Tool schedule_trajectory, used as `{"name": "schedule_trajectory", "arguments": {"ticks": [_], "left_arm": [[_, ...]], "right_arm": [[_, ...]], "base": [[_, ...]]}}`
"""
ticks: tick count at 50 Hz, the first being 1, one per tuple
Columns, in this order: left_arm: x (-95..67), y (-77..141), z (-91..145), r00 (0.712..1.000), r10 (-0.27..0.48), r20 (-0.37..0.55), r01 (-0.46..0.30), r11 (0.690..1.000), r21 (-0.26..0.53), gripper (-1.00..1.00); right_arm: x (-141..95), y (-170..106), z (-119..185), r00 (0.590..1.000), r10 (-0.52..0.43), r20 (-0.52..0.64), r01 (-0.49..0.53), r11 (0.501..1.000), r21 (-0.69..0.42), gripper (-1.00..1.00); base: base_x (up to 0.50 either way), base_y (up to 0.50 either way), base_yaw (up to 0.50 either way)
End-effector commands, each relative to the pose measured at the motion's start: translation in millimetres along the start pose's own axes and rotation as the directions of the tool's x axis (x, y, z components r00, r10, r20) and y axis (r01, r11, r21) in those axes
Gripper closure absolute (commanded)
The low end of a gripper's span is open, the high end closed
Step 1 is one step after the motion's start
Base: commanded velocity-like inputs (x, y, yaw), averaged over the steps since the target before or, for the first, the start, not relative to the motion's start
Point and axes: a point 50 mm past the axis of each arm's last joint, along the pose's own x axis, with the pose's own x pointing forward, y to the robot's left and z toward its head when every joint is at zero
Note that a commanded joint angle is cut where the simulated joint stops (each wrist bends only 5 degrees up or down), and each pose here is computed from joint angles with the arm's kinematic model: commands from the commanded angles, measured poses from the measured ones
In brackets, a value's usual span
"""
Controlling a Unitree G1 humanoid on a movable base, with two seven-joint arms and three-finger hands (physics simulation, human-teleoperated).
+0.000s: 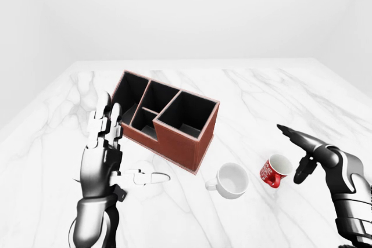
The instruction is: Pick up the red mug and place it to the right of the caddy.
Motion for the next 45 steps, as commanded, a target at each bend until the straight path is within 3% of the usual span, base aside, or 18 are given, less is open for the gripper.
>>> {"name": "schedule_trajectory", "arguments": {"ticks": [1,45], "left_arm": [[1.1,0,-2,1.000,0.001,-0.007,-0.001,1.000,0.000,-1.00],[0.3,0,2,1.000,0.002,0.011,-0.002,1.000,0.001,-1.00]], "right_arm": [[8,1,8,1.000,0.006,-0.007,-0.006,0.999,-0.052,-1.00],[13,27,12,0.999,0.038,-0.013,-0.039,0.995,-0.090,-1.00]], "base": [[0.00,0.00,0.00],[0.00,0.00,0.00]]}}
